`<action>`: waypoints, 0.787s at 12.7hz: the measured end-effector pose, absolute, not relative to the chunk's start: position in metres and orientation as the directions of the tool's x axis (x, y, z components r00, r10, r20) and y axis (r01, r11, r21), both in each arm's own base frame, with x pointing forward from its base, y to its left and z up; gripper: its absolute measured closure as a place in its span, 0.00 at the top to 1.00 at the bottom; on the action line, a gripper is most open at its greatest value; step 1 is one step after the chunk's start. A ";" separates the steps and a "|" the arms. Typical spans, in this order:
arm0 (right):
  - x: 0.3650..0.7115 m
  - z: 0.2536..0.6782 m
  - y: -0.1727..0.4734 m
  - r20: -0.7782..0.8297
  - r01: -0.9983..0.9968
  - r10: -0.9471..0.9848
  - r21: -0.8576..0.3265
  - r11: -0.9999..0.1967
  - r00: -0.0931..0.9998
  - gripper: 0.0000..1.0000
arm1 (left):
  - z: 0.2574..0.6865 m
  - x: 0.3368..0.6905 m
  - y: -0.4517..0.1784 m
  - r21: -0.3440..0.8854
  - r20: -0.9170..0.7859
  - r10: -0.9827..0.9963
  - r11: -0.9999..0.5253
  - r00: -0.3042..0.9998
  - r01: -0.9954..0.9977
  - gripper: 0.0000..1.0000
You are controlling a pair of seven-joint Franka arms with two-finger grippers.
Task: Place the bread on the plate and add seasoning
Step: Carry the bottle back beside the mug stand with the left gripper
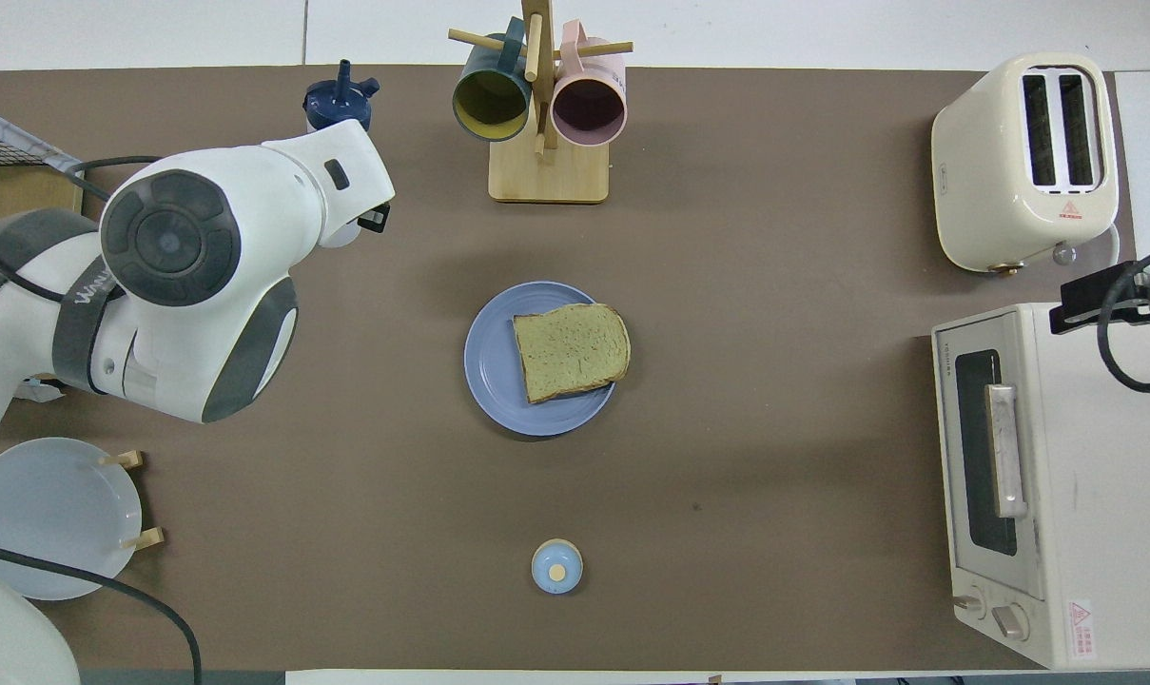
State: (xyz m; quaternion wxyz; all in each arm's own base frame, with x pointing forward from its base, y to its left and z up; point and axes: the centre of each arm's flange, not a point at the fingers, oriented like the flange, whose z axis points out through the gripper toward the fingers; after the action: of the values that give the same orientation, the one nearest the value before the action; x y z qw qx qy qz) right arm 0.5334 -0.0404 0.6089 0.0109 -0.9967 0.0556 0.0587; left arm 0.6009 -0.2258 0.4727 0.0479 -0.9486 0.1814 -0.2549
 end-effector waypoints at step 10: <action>0.533 0.609 -0.040 -0.118 -0.112 -0.109 -0.015 -0.994 0.987 1.00 | 0.305 0.672 -0.185 0.037 0.794 -0.052 -0.990 0.606 -0.133 0.46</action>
State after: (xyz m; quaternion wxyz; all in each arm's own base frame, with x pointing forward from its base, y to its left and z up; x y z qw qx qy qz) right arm 0.5334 -0.0404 0.6089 0.0109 -0.9967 0.0556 0.0587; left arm 0.6721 -0.1846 0.3047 -0.0460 -0.8949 0.0516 -0.4409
